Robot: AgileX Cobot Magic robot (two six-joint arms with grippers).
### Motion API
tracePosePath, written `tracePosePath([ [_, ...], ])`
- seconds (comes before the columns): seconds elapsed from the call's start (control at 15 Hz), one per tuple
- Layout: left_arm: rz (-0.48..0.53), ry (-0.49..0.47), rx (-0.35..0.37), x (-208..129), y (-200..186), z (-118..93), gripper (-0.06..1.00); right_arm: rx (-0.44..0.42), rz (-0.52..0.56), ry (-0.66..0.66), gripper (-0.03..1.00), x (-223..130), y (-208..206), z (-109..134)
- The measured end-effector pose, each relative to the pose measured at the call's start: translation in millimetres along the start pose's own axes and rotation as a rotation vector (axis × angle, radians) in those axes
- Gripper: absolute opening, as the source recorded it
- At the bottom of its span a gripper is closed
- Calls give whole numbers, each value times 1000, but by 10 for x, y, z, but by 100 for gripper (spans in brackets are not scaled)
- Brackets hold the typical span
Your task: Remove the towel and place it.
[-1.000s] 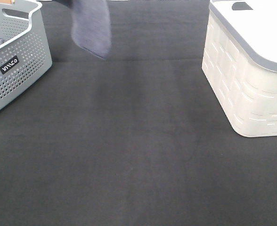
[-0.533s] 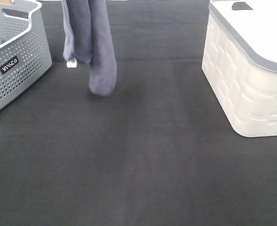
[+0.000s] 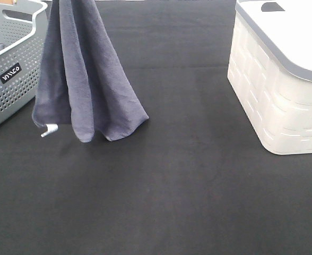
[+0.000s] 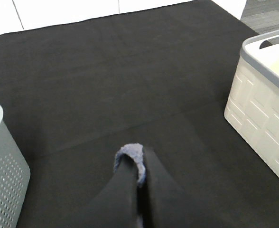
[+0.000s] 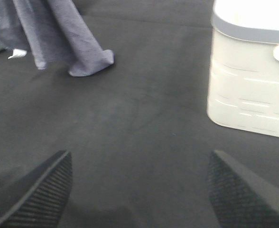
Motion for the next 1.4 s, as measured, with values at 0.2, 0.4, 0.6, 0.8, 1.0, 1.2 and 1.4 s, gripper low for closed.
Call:
tracePosePath([
  [0.2,-6,23,-16,17,-42,-11,0,46,10,-39,76,8,16,54],
  [0.4,-7,35,-18,19,-42,-13,0,143,-28,-81,74,276,198,152],
  [0.6,-7,36,-18,19,-42,-13,0,239,-41,-154,73,558,563,205],
  [0.8,-4,36,-18,11,-31,-16,0,316,12,-174,72,684,1014,193],
  [1.0,20,44,-19,-42,68,-36,0,346,69,-125,72,700,1461,117],
  [1.2,35,41,-19,-47,202,-59,0,339,127,-145,72,573,1853,247],
  [1.4,41,28,-19,-47,261,-69,0,264,205,-198,72,314,2200,629],
])
Point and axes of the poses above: a point on each arm's last joint axis where the gripper is mounted, y pointing out along that axis toward the gripper, z along the wrist's bending axis when the last joint is at zero, x = y × z, the point moved 3 cm from there along y, pointing out along that axis toward the gripper, and after that the axes turned 11 degrees about y, right-handed, at the moved point
